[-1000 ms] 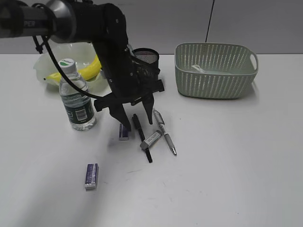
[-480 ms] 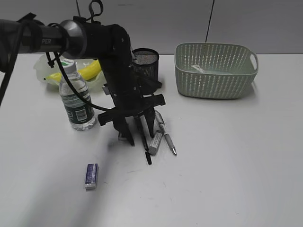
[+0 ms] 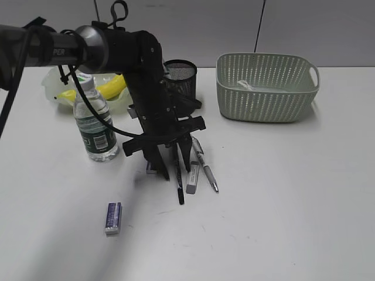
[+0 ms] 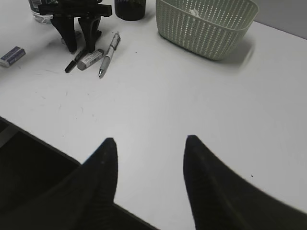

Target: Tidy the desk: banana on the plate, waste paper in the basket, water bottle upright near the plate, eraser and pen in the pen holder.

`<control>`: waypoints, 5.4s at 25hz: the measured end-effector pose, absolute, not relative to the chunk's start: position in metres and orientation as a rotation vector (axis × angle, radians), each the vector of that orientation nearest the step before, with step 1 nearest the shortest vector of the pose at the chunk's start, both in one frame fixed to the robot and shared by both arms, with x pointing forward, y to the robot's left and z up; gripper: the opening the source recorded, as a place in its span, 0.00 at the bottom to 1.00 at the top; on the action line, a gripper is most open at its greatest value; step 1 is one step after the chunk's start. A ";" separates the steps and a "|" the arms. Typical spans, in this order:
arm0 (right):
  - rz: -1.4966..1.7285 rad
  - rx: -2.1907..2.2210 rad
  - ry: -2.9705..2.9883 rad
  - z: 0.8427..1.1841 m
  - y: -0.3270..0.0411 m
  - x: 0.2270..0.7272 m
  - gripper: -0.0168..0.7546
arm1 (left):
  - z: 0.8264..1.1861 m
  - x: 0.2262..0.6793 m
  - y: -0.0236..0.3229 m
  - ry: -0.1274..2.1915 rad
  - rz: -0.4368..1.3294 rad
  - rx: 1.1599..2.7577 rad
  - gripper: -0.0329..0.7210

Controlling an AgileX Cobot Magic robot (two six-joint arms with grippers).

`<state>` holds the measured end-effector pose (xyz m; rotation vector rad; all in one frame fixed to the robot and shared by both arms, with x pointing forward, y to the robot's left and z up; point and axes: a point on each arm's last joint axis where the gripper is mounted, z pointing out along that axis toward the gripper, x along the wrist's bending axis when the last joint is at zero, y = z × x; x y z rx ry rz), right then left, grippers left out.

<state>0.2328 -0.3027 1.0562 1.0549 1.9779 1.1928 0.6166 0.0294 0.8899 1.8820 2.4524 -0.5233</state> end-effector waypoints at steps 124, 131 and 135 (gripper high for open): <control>1.193 1.054 1.977 1.056 -0.303 0.233 0.50 | 1.117 0.686 0.052 1.475 0.700 1.842 0.50; 1.193 1.054 1.977 1.056 -0.303 0.233 0.50 | 1.183 0.638 0.082 1.505 0.680 1.914 0.50; 1.194 1.054 1.978 1.056 -0.303 0.233 0.50 | 1.213 0.613 0.086 1.446 0.566 1.877 0.50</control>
